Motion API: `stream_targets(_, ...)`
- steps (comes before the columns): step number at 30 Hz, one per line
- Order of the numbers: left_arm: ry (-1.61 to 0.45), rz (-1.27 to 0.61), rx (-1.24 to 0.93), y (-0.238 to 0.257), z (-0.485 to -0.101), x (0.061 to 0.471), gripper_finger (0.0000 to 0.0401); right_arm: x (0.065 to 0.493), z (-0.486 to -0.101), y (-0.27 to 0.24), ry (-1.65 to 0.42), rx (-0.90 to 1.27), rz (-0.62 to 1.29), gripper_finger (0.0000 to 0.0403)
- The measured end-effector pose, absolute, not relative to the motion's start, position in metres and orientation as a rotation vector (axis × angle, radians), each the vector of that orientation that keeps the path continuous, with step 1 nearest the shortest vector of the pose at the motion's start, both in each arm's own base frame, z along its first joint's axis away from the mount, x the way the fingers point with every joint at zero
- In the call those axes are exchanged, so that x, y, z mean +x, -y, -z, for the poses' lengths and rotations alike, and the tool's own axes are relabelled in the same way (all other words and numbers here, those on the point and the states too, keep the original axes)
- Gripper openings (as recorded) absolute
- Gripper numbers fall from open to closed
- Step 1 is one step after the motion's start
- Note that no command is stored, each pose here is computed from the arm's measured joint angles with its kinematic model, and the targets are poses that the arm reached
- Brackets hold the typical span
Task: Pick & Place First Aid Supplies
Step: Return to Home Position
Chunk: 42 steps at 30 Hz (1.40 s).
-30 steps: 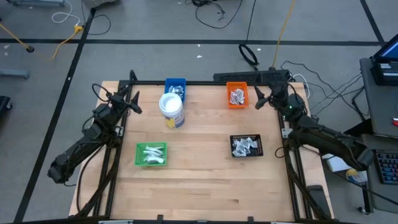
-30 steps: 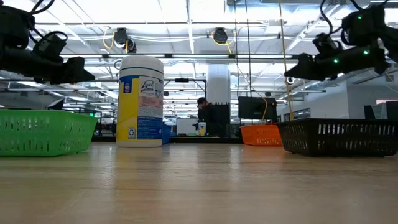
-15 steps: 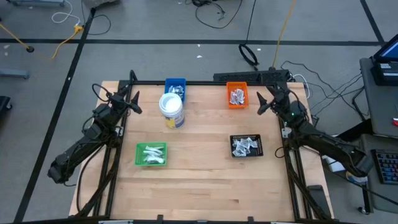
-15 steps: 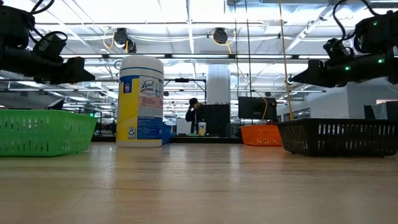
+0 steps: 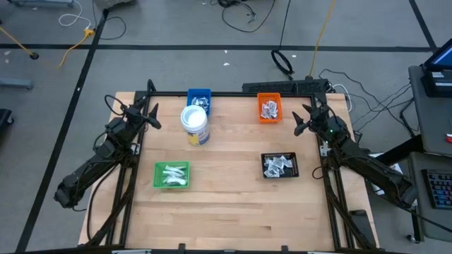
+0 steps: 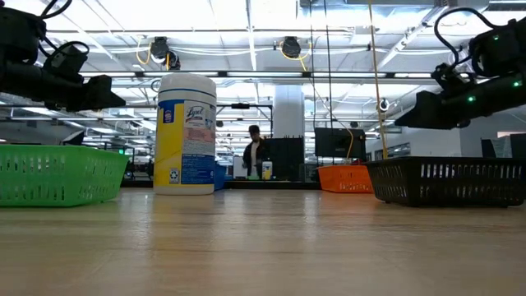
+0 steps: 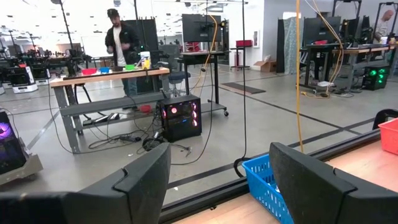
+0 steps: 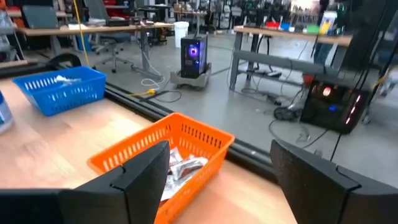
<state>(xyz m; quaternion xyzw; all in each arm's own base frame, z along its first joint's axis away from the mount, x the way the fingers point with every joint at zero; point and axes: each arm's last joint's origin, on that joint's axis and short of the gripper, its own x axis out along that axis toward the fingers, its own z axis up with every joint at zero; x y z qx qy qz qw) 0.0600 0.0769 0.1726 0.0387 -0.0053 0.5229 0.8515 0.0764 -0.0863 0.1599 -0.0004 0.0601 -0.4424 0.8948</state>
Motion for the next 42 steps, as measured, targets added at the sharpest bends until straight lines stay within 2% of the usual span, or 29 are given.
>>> stream_targets(7, 0.011, -1.101, 0.081, -0.077, -0.173, 0.06, 0.0274, 0.071, -0.157, 0.081, -0.088, 0.137, 0.925, 0.0277)
stream_targets(18, 0.011, -1.101, 0.081, -0.077, -0.173, 0.06, 0.0274, 0.068, -0.162, 0.077, -0.058, 0.037, 0.92, 0.0271)
stream_targets(30, 0.012, -1.101, 0.081, -0.077, -0.173, 0.06, 0.0273, 0.063, -0.176, 0.073, 0.094, -0.019, 0.925, 0.027)
stream_targets(42, 0.011, -1.101, 0.081, -0.077, -0.173, 0.06, 0.0274, 0.064, -0.176, 0.073, 0.096, -0.02, 0.924, 0.0271)
